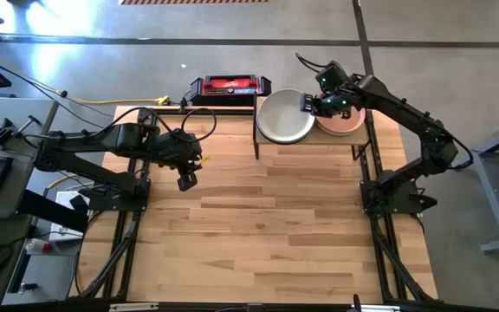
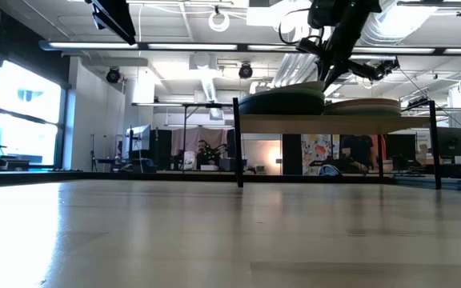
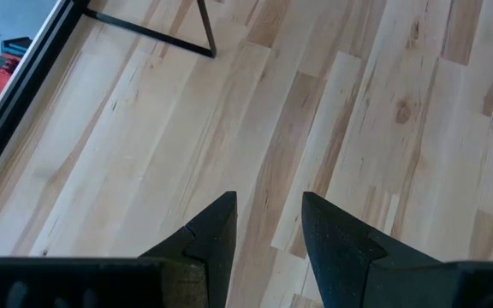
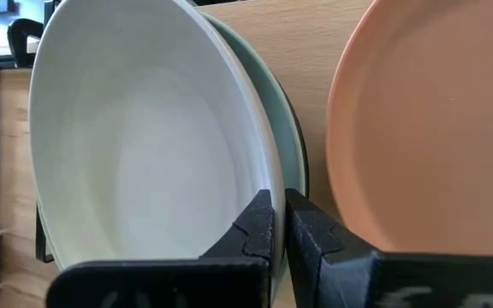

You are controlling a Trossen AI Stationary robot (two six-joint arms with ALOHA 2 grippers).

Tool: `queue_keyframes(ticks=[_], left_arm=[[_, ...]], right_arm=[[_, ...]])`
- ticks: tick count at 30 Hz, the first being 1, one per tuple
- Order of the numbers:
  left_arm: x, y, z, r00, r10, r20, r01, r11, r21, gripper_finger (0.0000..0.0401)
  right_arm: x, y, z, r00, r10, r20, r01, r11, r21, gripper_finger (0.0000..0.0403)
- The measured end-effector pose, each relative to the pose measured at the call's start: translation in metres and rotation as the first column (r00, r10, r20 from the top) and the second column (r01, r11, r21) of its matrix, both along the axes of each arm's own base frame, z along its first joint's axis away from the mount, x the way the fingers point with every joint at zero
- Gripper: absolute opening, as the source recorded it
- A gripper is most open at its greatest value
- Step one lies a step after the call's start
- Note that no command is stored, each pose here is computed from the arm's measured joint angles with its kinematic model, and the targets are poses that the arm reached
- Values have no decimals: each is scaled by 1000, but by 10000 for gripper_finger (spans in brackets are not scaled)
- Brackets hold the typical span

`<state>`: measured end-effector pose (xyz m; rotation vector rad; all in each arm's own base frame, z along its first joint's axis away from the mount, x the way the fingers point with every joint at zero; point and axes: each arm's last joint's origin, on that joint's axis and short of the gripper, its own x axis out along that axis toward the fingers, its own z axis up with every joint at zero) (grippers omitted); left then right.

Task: Place and stack plates onto a shelf
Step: Stack the gray plate on top of the light green plate on the shelf

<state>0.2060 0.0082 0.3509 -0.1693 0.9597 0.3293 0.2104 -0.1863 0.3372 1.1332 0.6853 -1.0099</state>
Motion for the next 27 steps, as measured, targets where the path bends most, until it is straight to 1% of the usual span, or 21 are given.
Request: queue_keyframes(ticks=[5, 7, 13, 16, 25, 27], left_arm=[[0, 0, 0, 1000, 0, 0, 0, 1000, 0, 122], [0, 0, 0, 1000, 0, 0, 0, 1000, 0, 122], [0, 0, 0, 1000, 0, 0, 0, 1000, 0, 122], [0, 0, 0, 1000, 0, 0, 0, 1000, 0, 122], [0, 0, 0, 1000, 0, 0, 0, 1000, 0, 122], [0, 0, 0, 1000, 0, 0, 0, 1000, 0, 122]], right_arm=[[0, 0, 0, 1000, -3, 4, 3, 1000, 4, 1], [0, 0, 0, 1000, -20, 13, 20, 1000, 16, 1], [1, 1, 0, 999, 0, 40, -2, 999, 47, 1], [1, 1, 0, 999, -16, 46, 14, 998, 56, 1], [1, 1, 0, 999, -20, 48, 17, 998, 57, 1], [1, 1, 0, 998, -47, 44, 45, 997, 57, 1]])
